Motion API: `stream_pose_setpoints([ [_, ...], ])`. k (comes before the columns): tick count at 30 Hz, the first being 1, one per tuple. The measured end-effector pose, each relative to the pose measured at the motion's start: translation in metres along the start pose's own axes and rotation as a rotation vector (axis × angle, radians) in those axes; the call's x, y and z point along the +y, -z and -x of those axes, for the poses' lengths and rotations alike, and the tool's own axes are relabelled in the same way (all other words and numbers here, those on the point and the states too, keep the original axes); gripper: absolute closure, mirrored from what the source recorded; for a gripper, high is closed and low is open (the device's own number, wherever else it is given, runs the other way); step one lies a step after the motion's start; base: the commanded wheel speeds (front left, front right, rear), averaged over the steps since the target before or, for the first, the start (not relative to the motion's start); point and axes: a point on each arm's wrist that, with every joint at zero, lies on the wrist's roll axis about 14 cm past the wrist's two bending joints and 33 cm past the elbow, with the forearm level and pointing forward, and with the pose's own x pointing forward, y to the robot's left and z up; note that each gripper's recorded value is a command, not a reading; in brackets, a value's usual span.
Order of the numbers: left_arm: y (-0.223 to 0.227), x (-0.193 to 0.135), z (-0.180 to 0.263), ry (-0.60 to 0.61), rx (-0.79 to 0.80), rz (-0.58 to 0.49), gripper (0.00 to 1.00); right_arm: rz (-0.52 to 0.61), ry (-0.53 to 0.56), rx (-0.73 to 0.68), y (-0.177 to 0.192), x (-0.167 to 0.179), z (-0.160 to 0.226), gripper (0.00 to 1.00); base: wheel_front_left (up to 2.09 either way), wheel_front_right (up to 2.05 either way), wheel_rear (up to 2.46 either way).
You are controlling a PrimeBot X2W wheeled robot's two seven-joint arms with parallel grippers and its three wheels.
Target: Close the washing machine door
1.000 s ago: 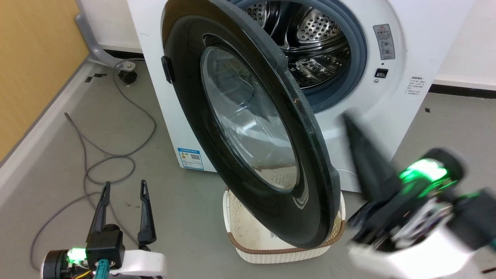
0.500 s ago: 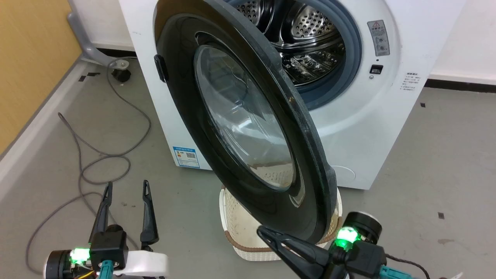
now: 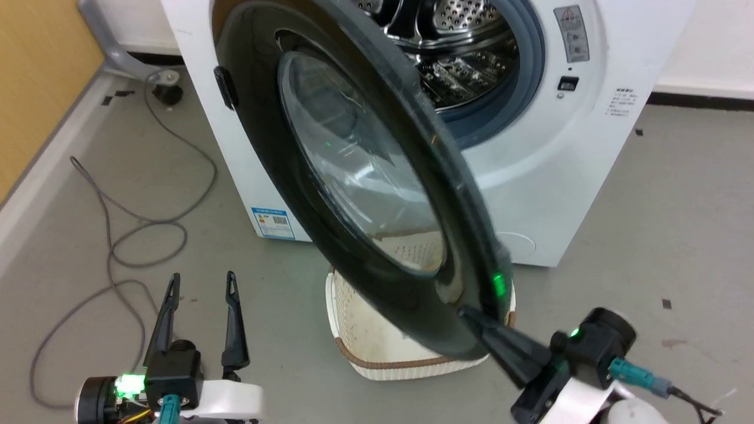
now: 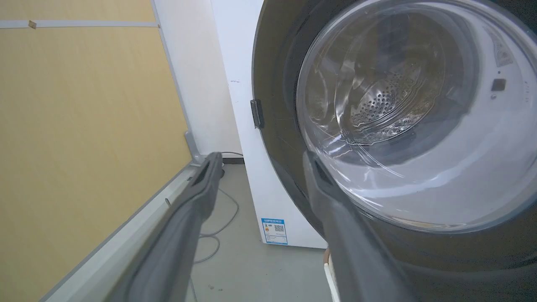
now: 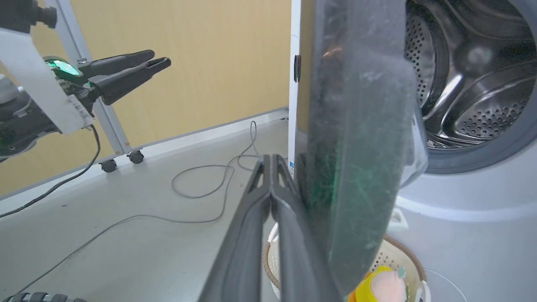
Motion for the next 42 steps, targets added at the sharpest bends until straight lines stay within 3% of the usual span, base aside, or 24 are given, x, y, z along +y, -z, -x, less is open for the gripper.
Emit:
stream_pose_setpoints([
  [20,0.025,-0.047,-0.047,0.081,0.034,0.036,0.0,0.057,0.394,0.052,0.019,-0.166,-0.006,1.0,0.0,0.0,0.0],
  [29,0.045,-0.06,-0.067,0.091,0.062,0.043,0.0,0.088,0.47,0.067,0.028,-0.225,-0.035,1.0,0.0,0.0,0.0],
  [42,0.064,-0.051,-0.073,0.07,0.105,0.018,0.0,0.086,0.537,0.065,0.032,-0.272,-0.077,1.0,0.0,0.0,0.0],
])
